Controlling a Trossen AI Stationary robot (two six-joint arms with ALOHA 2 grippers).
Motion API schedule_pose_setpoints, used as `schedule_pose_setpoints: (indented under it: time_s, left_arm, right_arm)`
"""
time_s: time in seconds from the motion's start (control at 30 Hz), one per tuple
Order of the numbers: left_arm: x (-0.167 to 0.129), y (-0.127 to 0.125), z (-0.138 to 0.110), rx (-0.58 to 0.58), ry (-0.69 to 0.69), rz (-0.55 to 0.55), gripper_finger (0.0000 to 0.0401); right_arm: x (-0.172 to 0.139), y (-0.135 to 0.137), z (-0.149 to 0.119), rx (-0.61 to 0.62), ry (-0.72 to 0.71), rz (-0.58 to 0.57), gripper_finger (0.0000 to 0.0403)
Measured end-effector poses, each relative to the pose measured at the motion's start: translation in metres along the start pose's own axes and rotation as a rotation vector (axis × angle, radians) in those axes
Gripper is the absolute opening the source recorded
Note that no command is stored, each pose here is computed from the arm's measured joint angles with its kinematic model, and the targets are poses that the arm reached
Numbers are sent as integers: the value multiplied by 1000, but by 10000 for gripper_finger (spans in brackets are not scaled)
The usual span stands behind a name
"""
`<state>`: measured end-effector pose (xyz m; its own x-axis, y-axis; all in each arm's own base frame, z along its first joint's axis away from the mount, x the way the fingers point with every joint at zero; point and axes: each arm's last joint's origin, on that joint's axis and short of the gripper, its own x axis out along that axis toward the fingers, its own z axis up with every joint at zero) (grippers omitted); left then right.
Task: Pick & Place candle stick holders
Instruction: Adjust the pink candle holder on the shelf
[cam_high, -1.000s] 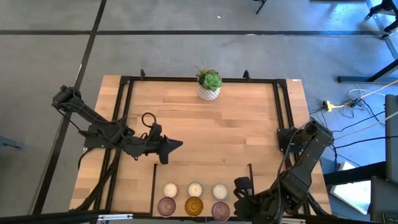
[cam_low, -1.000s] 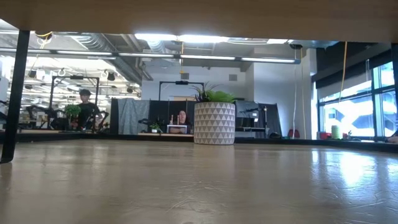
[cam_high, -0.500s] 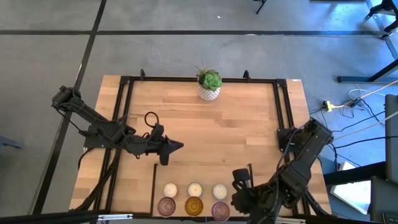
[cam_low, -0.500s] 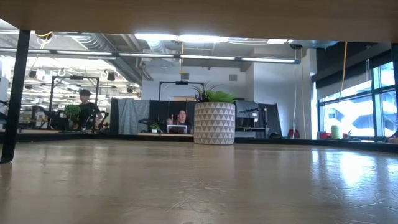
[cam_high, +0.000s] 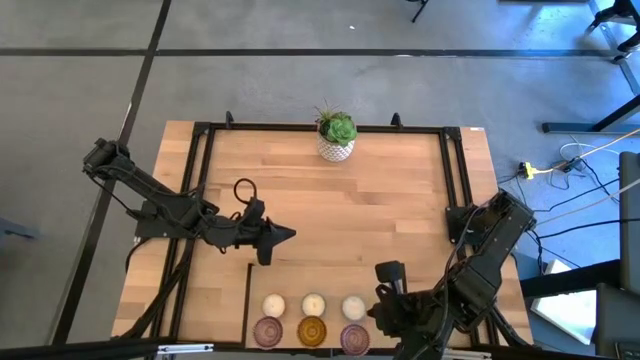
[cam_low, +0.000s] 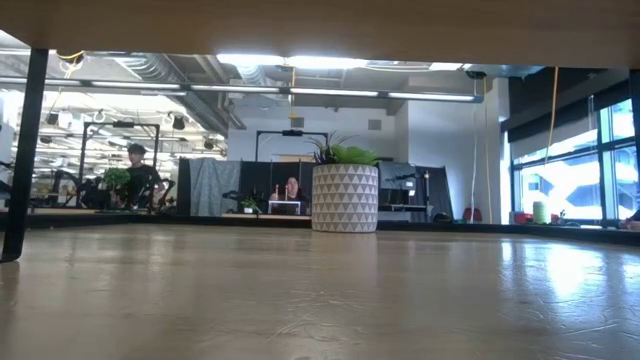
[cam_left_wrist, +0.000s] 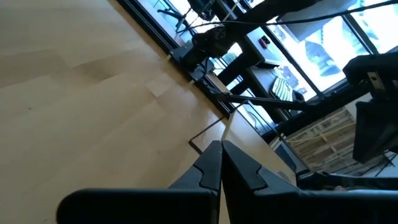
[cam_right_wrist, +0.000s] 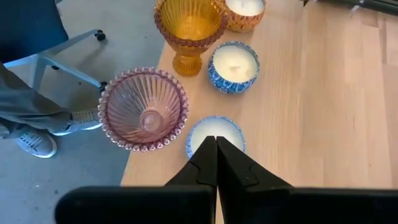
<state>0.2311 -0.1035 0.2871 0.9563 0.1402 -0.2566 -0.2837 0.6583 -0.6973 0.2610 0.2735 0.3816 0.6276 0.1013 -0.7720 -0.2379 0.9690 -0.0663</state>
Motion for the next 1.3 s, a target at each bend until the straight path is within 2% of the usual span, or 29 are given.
schedule_pose_setpoints:
  time_s: [0.23,0.37,0.53,0.67,0.77,0.87,1.0,1.17,1.3]
  left_arm:
    - [3,2,4,-9,16,-6,2]
    - [3,-6,9,-18,-18,-76,2]
    - [-13,-55,31,121,-98,-153,2]
    - [-23,-109,49,268,-124,-151,2]
    - [-22,-146,50,374,-82,-137,2]
    - [-13,-176,43,452,-32,-121,2]
    - [4,-204,18,567,68,-107,2]
    - [25,-219,-25,685,259,-140,2]
    - [41,-225,-47,736,371,-224,2]
  right_arm:
    - [0,-1,-2,19,22,-8,0]
    - [-1,-8,-11,114,88,-118,0]
    - [-3,-16,-19,158,116,-244,0]
    - [-3,-16,-19,180,105,-258,0]
    - [-2,-18,-17,205,92,-261,0]
    - [-2,-18,-16,241,81,-269,0]
    - [-2,-18,-16,295,65,-273,0]
    - [0,-23,-13,384,10,-327,0]
    - [3,-27,-8,441,-5,-303,0]
